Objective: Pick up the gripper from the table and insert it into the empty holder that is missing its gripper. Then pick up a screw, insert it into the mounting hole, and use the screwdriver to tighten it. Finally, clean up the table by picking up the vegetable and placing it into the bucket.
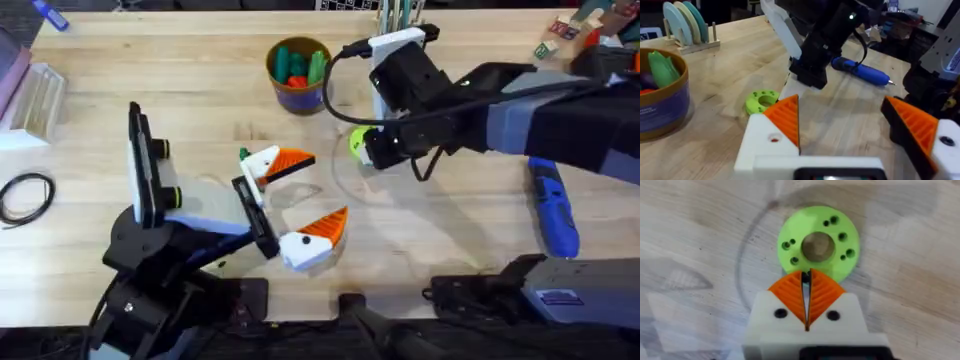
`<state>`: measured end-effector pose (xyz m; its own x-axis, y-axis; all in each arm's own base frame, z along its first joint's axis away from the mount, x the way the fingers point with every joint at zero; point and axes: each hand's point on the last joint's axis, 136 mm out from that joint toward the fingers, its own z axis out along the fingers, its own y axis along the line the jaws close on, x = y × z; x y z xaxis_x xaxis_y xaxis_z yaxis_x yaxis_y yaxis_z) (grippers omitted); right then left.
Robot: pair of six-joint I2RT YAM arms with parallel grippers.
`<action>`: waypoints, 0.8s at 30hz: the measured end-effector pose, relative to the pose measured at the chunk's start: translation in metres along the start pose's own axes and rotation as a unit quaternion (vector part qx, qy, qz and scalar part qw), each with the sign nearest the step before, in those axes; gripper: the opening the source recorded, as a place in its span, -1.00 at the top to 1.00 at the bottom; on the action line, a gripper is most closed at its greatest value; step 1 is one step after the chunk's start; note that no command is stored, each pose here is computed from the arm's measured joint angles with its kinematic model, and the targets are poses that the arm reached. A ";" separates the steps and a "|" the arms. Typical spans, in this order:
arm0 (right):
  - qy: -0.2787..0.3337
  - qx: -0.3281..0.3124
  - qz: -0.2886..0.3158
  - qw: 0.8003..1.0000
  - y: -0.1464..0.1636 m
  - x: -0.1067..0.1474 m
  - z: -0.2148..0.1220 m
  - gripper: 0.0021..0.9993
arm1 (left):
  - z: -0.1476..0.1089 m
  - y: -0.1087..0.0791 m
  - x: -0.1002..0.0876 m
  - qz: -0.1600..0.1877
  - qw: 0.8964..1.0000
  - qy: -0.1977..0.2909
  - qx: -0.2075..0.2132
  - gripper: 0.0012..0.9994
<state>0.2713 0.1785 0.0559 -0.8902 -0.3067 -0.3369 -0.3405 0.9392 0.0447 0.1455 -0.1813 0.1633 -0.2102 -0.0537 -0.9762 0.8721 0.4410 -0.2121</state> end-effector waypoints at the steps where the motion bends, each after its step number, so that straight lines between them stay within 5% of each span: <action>1: 0.000 0.001 0.000 1.000 0.000 0.000 0.000 0.94 | 0.000 0.000 0.000 0.000 1.000 0.000 0.000 -0.97; 16: 0.009 0.004 -0.008 1.000 -0.001 0.000 -0.005 0.99 | 0.000 0.000 0.000 0.000 1.000 0.000 0.000 -0.97; 24: -0.004 0.001 -0.040 0.999 0.005 -0.031 -0.051 0.99 | 0.000 0.000 0.000 0.000 1.000 0.000 0.000 -0.97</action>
<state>0.2815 0.1849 0.1146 -0.8577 -0.3798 -0.3467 -0.4101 0.9119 0.0156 0.1455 -0.1813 0.1633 -0.2101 -0.0537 -0.9762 0.8721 0.4410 -0.2119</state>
